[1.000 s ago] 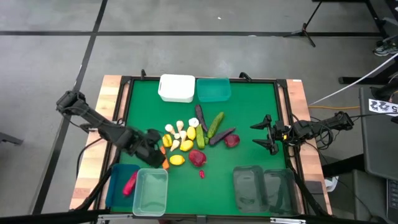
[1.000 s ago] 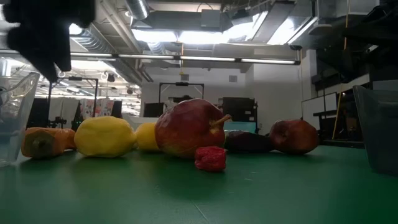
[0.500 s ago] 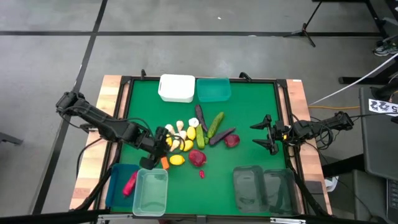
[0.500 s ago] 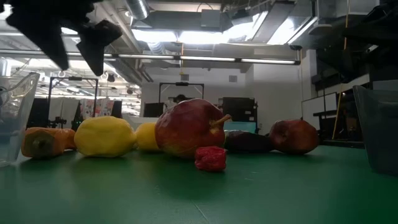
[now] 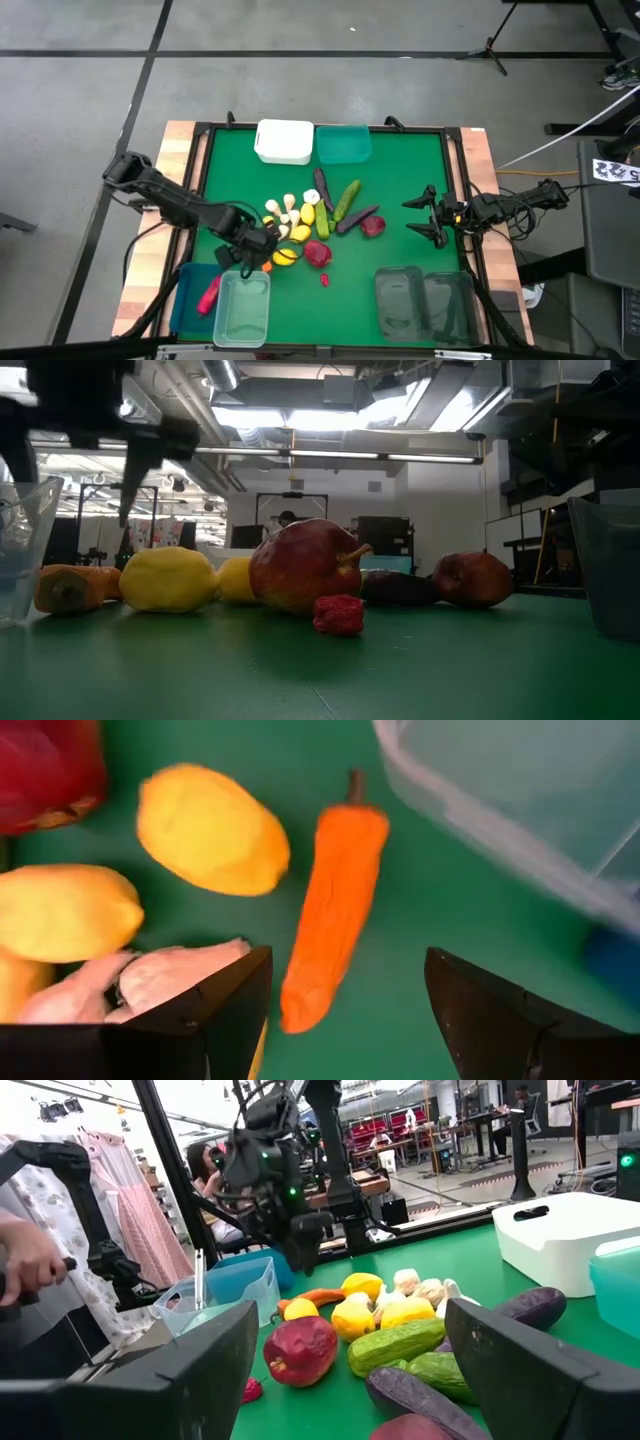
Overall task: Sort produce into baskets
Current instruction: Put the orange chili pepper into the blue bin, then put the lemon into the transparent bin
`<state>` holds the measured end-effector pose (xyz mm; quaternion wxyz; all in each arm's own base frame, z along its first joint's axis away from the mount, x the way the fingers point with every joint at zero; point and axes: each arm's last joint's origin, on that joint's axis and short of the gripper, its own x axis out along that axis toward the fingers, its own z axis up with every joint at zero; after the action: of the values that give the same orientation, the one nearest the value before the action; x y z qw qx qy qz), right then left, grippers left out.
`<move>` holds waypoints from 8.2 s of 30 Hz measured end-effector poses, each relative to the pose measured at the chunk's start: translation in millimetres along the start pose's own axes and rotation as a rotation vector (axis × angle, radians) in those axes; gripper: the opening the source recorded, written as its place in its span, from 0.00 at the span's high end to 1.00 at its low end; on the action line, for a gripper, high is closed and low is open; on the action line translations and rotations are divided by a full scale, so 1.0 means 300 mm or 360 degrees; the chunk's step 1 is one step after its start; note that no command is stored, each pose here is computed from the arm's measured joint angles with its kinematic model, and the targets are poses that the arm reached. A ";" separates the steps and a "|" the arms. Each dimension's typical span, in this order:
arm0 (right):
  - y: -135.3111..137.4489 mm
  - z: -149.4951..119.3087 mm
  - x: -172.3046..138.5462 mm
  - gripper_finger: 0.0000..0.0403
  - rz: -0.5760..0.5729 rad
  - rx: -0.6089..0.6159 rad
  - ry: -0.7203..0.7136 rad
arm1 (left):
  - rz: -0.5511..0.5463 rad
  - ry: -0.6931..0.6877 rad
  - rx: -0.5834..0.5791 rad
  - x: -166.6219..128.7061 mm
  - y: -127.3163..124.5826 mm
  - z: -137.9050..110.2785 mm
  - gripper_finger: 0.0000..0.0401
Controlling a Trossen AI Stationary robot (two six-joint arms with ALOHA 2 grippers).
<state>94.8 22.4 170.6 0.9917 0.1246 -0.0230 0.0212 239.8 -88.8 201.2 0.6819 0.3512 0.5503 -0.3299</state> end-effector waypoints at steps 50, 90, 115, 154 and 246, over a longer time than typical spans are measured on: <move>-0.002 0.000 0.000 0.20 -0.0032 0.0036 -0.0003 | -0.0162 -0.0013 0.0403 0.206 0.049 -0.058 0.54; -0.002 -0.001 0.000 0.20 -0.0036 0.0033 -0.0001 | 0.0367 -0.0148 -0.2142 -0.288 -0.045 0.020 0.76; -0.003 -0.001 0.000 0.20 -0.0046 0.0033 -0.0004 | -0.0229 0.0179 -0.3387 -0.320 -0.512 0.141 0.76; -0.003 -0.001 0.000 0.20 -0.0044 0.0034 -0.0004 | -0.0127 0.0247 -0.3446 -0.286 -0.551 0.156 0.45; -0.008 0.003 0.000 0.20 -0.0138 0.0049 -0.0038 | 0.1022 -0.0710 -0.1634 0.253 0.000 -0.341 0.42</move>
<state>94.8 19.8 170.7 0.9893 0.1410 -0.0291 -0.0230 200.1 -7.5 111.5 0.9260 0.0505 0.3505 0.1307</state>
